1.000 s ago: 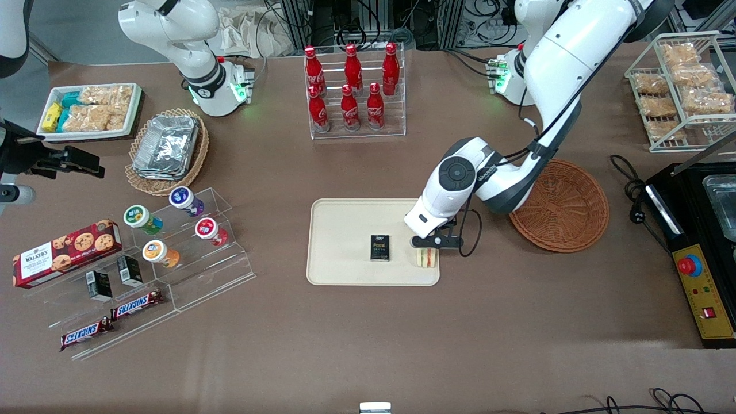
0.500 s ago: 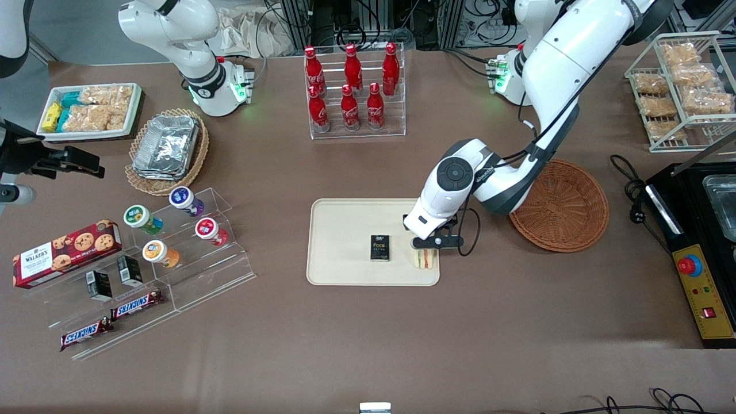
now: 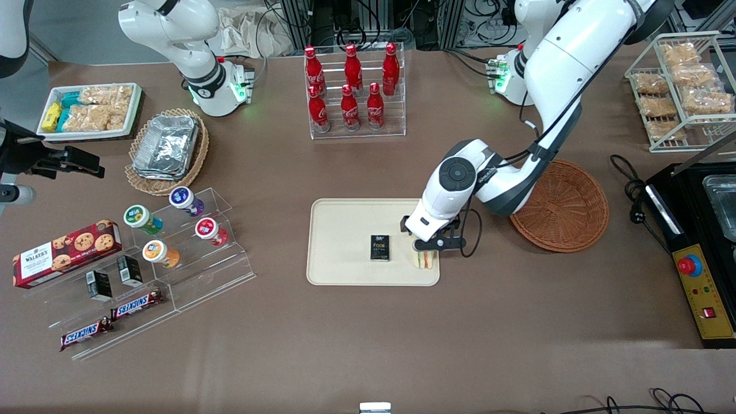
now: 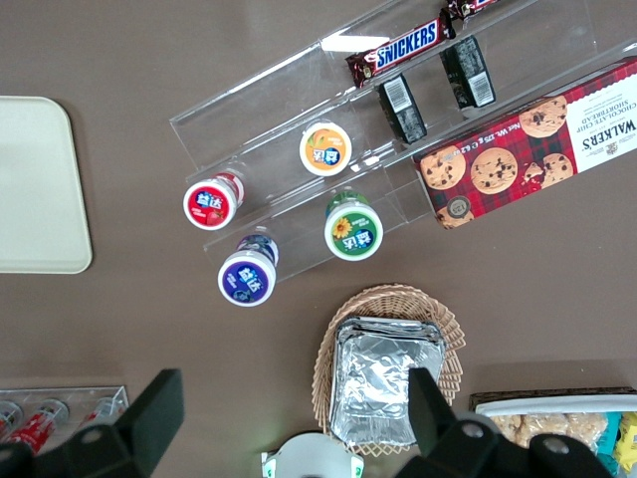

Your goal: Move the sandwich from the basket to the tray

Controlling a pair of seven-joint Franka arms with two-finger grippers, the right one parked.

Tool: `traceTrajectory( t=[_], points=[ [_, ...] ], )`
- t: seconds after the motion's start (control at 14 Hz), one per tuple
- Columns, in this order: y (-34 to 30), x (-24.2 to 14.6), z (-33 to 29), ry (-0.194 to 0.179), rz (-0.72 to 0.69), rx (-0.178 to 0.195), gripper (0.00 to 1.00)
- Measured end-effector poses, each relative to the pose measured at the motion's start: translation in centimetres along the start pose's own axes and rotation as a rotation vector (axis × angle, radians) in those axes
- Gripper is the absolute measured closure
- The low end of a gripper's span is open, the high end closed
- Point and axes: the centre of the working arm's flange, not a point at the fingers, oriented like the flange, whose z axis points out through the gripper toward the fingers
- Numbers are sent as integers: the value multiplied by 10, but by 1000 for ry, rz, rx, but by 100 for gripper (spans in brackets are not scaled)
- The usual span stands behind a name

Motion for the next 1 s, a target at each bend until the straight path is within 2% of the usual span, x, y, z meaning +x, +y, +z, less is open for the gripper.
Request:
traceTrajectory(
  t=[0.14,0.36,0.57,0.64,0.86,1.0],
  points=[
    [-9,13,-20,22,-21,13,0],
    [-28,37,-70,44,-63,76,0],
    [-40,55,-123,61,-50,129,0],
    [-54,65,-138,62,-53,136,0],
    [-122,94,-185,36,-100,95,0],
    [-152,94,-216,27,-126,109,0]
  ],
)
